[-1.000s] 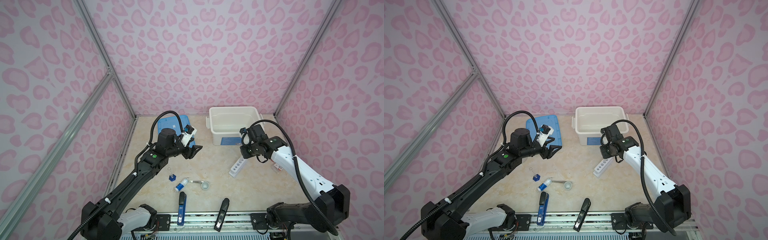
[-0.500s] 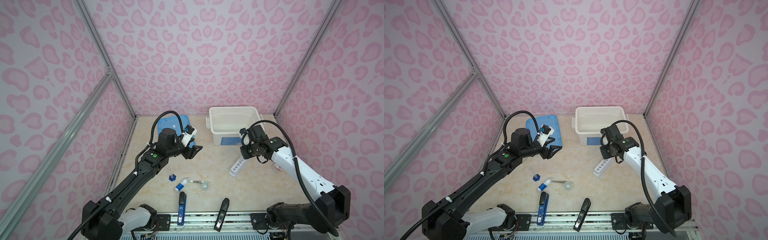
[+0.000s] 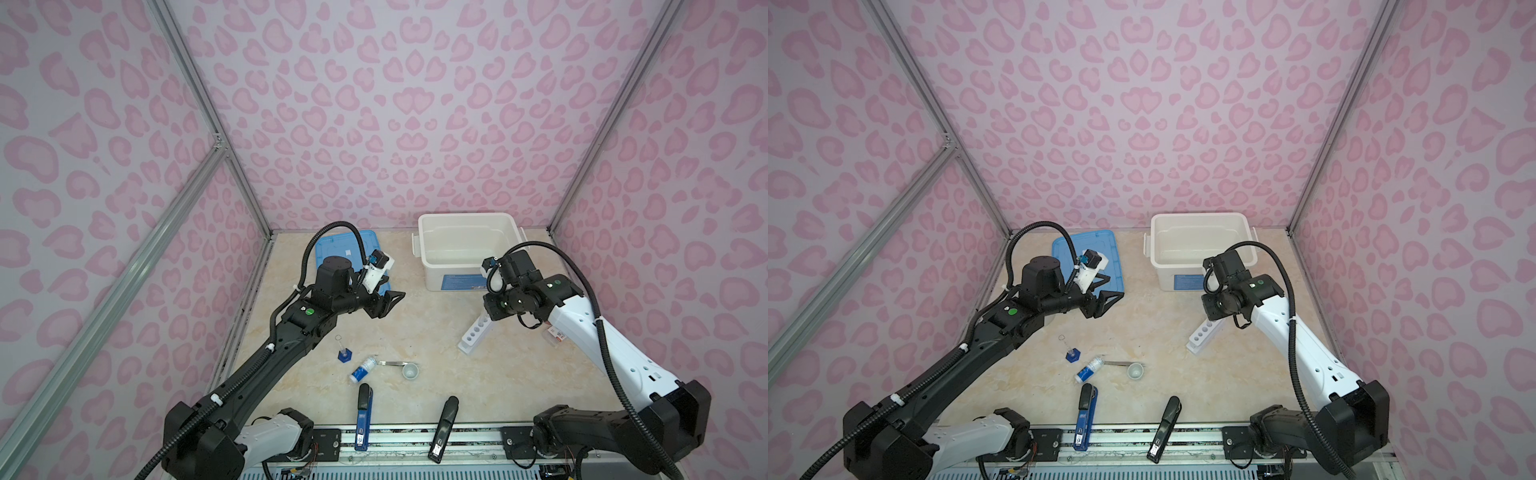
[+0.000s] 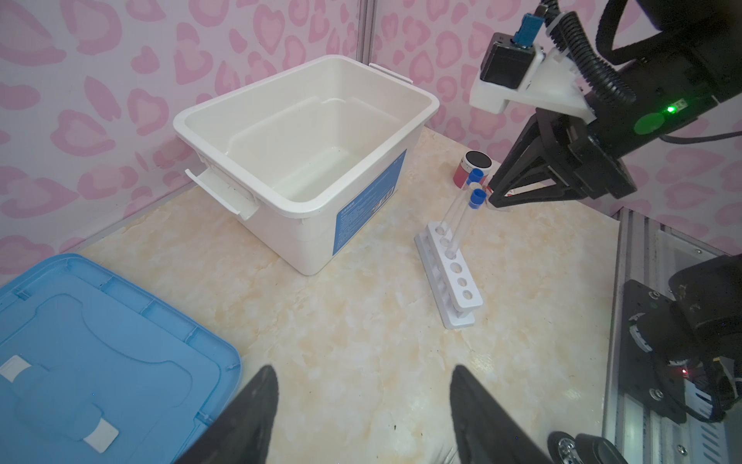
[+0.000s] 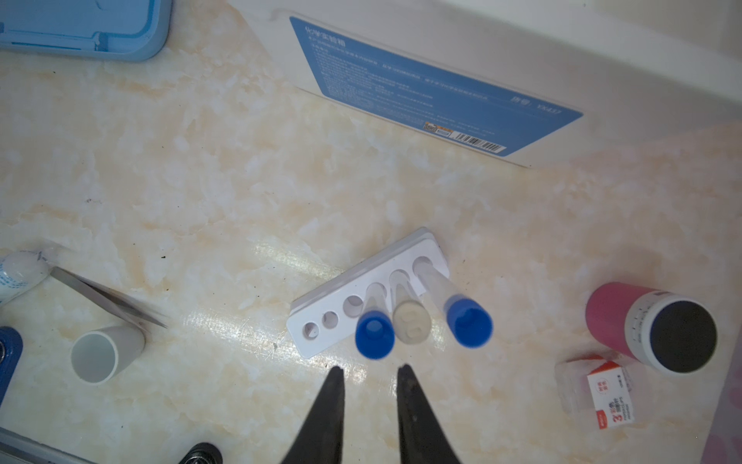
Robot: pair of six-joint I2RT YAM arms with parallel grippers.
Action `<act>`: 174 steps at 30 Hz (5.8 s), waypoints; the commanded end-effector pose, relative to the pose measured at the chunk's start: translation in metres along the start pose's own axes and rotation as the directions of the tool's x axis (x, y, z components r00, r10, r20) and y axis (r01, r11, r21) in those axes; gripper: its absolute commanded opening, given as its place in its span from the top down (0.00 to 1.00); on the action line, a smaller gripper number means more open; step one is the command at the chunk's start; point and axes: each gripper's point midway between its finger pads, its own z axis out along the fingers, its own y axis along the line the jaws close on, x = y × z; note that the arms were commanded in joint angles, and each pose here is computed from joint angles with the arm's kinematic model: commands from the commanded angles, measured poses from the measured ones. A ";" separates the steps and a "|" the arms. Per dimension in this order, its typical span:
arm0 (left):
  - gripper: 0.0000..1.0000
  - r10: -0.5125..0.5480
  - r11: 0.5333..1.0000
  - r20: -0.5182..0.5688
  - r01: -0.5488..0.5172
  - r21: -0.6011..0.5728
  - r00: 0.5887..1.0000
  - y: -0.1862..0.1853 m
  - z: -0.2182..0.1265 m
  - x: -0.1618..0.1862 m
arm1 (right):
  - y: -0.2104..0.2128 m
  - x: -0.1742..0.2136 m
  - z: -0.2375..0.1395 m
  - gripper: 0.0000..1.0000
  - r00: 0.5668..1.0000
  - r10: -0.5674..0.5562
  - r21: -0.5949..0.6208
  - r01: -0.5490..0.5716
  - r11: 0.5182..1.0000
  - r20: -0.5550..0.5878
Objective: Organize the chemistry lab equipment
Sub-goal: 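Raise the right gripper and swing it toward the blue-based graduated cylinder, then lower the right gripper over the cylinder rim and close on it, then lift the graduated cylinder and carry it into the white bin with the right gripper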
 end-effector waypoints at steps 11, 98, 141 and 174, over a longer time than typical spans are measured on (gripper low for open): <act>0.30 0.010 1.000 0.045 -0.010 0.007 0.999 -0.005 -0.010 -0.017 | 0.010 -0.020 -0.021 0.74 0.995 -0.018 -0.049 0.023 0.999 0.099; 0.31 -0.271 0.868 0.326 0.376 -0.323 0.906 0.095 -0.128 0.030 | 0.413 -0.031 0.085 0.56 0.723 -0.258 -0.562 0.671 0.483 0.641; 0.30 -0.250 0.871 0.317 0.355 -0.339 0.915 0.093 -0.132 0.030 | 0.408 -0.035 0.079 0.85 0.727 -0.248 -0.533 0.653 0.538 0.641; 0.31 -0.130 0.936 0.204 0.188 -0.298 0.970 0.063 -0.085 -0.006 | 0.152 -0.175 -0.072 0.85 0.718 -0.156 -0.190 0.376 0.907 0.679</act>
